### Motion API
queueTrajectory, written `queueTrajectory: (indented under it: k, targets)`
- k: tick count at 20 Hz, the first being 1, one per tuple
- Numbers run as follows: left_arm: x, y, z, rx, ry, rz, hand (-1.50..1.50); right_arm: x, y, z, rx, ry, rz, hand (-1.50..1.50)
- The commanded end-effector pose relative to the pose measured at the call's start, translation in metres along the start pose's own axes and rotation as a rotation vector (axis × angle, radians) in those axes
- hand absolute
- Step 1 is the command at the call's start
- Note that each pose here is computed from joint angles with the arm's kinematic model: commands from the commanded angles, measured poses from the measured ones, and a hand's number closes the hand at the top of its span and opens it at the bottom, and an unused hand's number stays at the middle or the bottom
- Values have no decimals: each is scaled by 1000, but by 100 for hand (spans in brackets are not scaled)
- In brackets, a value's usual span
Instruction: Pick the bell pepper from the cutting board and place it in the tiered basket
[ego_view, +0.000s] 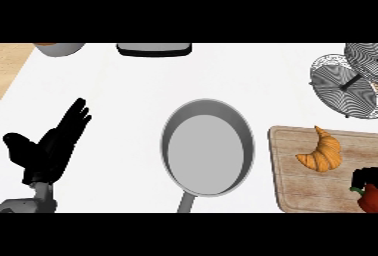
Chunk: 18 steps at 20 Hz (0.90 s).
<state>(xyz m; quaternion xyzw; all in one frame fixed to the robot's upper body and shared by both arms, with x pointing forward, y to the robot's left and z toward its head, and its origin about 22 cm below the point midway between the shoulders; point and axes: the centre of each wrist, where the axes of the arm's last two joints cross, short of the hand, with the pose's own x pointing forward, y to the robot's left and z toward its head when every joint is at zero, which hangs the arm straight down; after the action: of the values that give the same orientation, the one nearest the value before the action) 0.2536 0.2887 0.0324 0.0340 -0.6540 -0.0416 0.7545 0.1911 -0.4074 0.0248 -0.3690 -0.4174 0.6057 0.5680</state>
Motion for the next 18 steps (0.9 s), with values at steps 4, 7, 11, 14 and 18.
queueTrajectory:
  k: [4, 7, 11, 14, 18]
  targets:
    - [2, -4, -12, 4, 15, 1, 0, 6, 21, -9, -39, -56, 108, 150]
    - [6, 4, -6, -10, -14, -7, 0, -110, -32, 20, -60, 100, 13, 150]
    - [7, -2, -6, -39, -23, 3, 0, -156, -69, 53, -77, 209, -13, 150]
    - [1, -10, -7, -47, -13, 6, 0, -174, -90, 61, -226, 213, -59, 150]
    - [1, -3, -8, -43, 5, 7, 0, -184, -93, 62, -463, 168, -128, 150]
